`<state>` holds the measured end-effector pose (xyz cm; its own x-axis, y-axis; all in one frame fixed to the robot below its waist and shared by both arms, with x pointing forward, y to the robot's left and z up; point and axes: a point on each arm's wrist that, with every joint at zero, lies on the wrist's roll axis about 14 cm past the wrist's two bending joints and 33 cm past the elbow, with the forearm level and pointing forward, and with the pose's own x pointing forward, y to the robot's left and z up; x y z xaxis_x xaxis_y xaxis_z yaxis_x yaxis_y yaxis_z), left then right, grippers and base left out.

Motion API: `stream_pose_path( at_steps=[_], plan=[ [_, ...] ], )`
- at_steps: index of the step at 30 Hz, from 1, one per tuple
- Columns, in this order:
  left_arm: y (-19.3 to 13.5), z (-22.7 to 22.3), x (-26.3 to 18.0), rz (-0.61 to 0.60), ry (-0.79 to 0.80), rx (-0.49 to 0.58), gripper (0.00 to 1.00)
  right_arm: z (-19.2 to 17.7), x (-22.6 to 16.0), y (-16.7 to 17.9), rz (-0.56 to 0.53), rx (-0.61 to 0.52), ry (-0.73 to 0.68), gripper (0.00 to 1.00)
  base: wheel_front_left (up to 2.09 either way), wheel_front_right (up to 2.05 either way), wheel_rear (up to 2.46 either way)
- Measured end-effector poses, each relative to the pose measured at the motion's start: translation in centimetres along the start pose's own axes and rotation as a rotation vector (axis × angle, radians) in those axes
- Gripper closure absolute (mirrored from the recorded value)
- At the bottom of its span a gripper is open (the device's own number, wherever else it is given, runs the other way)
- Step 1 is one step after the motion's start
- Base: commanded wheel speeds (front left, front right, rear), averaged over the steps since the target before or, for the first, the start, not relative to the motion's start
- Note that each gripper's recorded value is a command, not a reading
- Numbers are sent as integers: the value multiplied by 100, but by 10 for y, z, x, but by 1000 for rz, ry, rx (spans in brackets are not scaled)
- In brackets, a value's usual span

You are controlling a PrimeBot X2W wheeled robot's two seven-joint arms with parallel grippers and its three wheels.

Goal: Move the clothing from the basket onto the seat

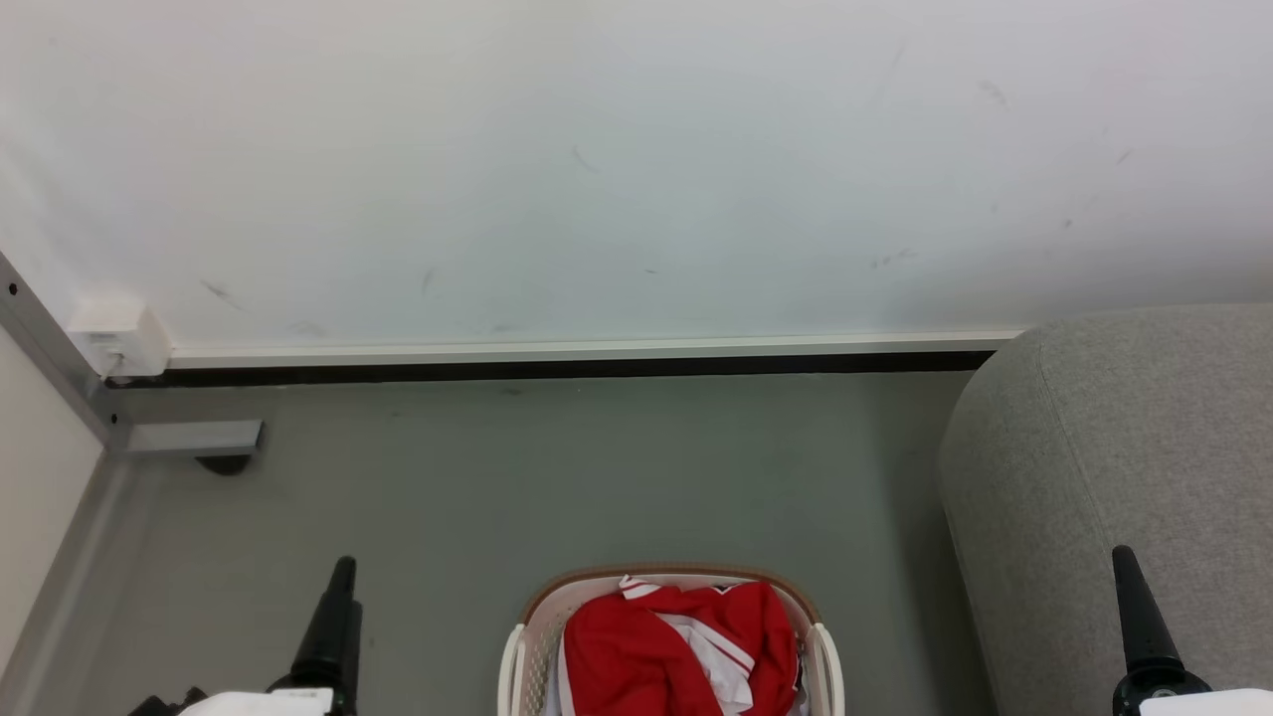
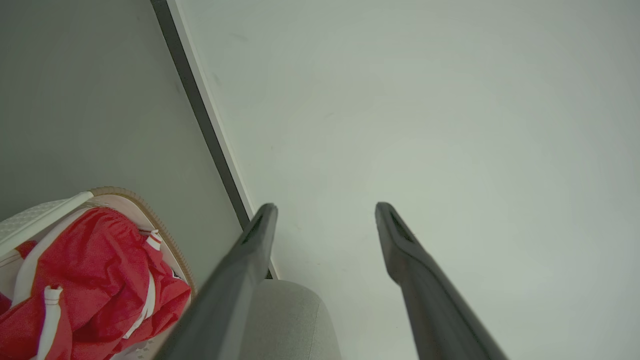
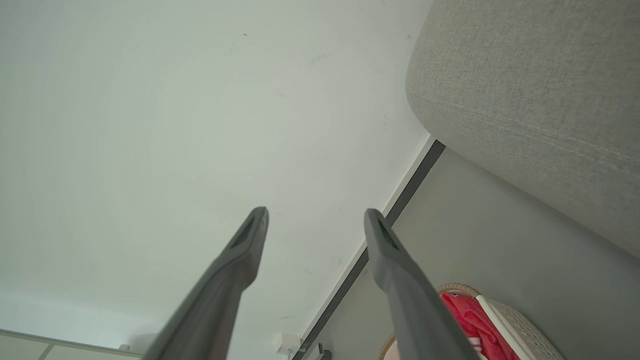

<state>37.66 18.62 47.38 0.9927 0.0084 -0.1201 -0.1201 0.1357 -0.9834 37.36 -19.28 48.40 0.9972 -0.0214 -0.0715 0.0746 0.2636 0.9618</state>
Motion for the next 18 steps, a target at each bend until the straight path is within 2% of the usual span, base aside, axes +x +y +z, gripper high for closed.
stream_pose_path(
  at_steps=[11,18],
  plan=[
    [-3,-4,0,17,-8,221,0,-10,1,12,42,-279,19,0,0,0,0],
    [-4,-8,0,22,-5,365,0,-13,-1,15,59,-417,24,0,0,0,0]
  ],
)
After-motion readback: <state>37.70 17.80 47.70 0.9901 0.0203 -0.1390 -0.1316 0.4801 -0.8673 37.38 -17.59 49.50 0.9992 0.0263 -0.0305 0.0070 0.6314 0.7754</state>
